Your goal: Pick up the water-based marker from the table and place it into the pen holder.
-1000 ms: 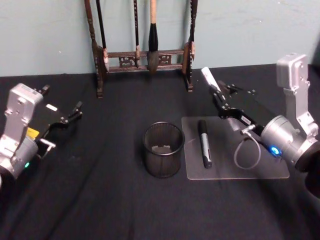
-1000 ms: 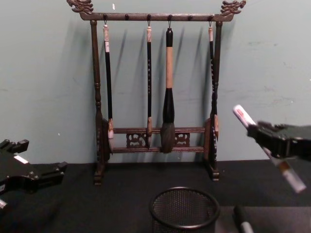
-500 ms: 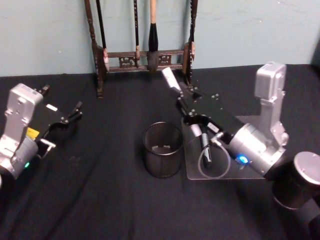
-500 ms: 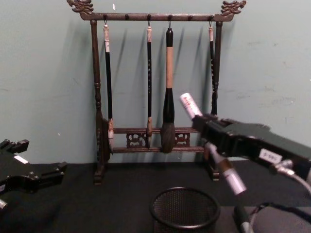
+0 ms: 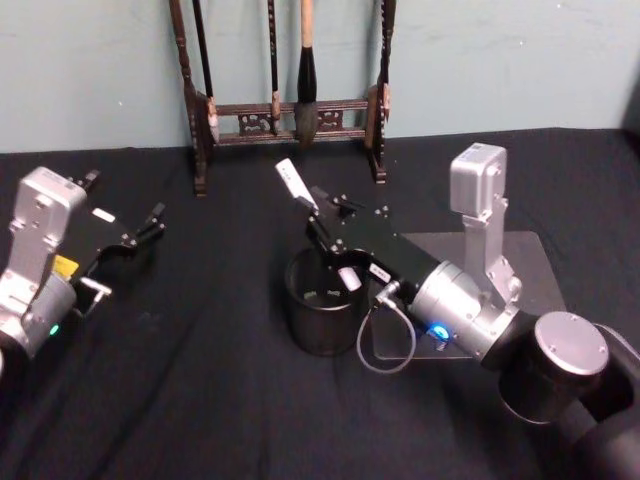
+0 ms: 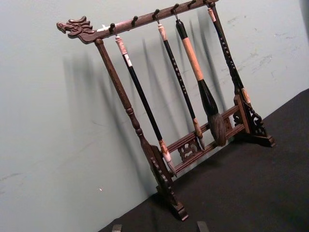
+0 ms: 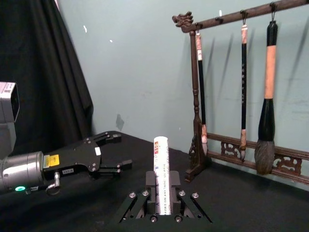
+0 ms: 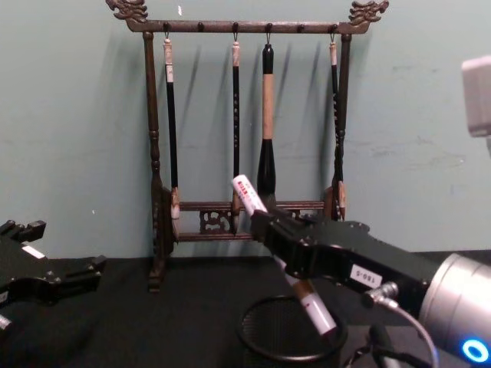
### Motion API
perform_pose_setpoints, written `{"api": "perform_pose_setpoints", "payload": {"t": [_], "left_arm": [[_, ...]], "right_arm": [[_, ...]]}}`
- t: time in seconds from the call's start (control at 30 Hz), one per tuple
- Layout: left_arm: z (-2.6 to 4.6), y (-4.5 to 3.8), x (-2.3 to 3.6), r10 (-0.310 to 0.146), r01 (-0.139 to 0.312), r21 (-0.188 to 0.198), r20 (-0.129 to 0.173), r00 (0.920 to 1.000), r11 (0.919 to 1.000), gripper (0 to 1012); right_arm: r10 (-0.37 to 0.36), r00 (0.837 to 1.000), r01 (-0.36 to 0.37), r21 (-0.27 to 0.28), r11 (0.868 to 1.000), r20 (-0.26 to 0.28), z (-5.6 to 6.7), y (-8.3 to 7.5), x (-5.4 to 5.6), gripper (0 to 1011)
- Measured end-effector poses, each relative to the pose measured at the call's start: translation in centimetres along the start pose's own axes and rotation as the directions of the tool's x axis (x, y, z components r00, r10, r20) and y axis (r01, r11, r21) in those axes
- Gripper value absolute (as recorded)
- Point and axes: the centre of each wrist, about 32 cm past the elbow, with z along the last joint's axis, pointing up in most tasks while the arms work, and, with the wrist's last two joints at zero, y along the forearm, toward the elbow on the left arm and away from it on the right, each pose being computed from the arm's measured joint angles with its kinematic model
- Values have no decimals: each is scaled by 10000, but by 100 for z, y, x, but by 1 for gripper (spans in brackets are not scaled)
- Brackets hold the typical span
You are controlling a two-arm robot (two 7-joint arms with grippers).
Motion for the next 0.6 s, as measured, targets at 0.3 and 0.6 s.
{"api": "perform_pose_setpoints", "payload": {"t": [0.3,0.6], "left_arm": [[0,0,0,0,0,0,0,10000,10000,1001],[0,0,0,0,0,0,0,10000,10000,1001]], "right_arm": [[-54,10000,55,-229,9997,53,-67,54,-33,170],[-161,9997,168,-383,9991,198,-100,76,-58,170]]}}
